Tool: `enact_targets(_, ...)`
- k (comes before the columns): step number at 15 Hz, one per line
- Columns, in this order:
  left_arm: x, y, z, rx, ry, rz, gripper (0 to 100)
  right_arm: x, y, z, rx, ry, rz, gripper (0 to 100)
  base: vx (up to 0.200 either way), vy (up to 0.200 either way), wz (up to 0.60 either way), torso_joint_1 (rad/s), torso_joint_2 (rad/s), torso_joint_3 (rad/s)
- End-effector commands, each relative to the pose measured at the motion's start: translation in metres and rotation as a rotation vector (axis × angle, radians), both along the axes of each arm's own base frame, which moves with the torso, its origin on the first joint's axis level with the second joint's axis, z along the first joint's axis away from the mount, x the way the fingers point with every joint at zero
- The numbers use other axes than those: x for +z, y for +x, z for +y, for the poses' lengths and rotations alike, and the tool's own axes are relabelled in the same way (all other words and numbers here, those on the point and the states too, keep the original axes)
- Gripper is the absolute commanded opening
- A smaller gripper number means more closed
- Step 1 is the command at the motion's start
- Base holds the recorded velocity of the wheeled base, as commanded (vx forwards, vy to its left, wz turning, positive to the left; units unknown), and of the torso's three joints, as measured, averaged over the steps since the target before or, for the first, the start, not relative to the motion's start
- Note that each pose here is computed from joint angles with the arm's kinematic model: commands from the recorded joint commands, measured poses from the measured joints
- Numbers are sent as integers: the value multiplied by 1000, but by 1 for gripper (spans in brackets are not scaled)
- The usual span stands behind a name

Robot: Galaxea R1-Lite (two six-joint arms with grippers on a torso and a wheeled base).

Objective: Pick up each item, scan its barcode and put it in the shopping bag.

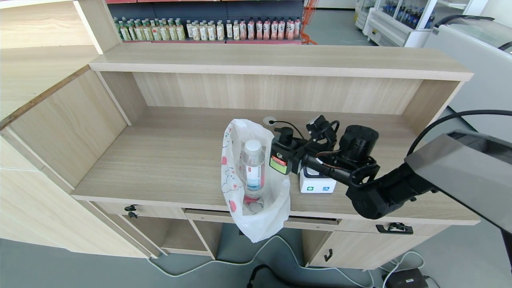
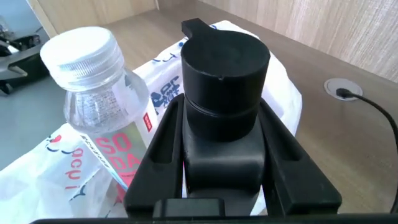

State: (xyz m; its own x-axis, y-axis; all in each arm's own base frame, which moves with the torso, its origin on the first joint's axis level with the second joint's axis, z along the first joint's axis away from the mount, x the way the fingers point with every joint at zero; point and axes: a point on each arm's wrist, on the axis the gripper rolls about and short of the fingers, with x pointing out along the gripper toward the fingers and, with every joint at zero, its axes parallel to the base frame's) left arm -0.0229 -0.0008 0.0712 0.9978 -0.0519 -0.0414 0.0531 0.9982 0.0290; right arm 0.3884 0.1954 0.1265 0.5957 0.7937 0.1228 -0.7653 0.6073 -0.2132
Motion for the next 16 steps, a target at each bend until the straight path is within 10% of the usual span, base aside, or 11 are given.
enact_targets(1, 0, 0, 0, 0, 0, 1, 100, -12, 4, 3, 2, -9, 19, 0, 0, 0, 0, 0, 0, 0)
enact_targets(16, 0, 0, 0, 0, 0, 1, 100, -41, 12, 13, 17, -2, 58, 0, 0, 0, 0, 0, 0, 0)
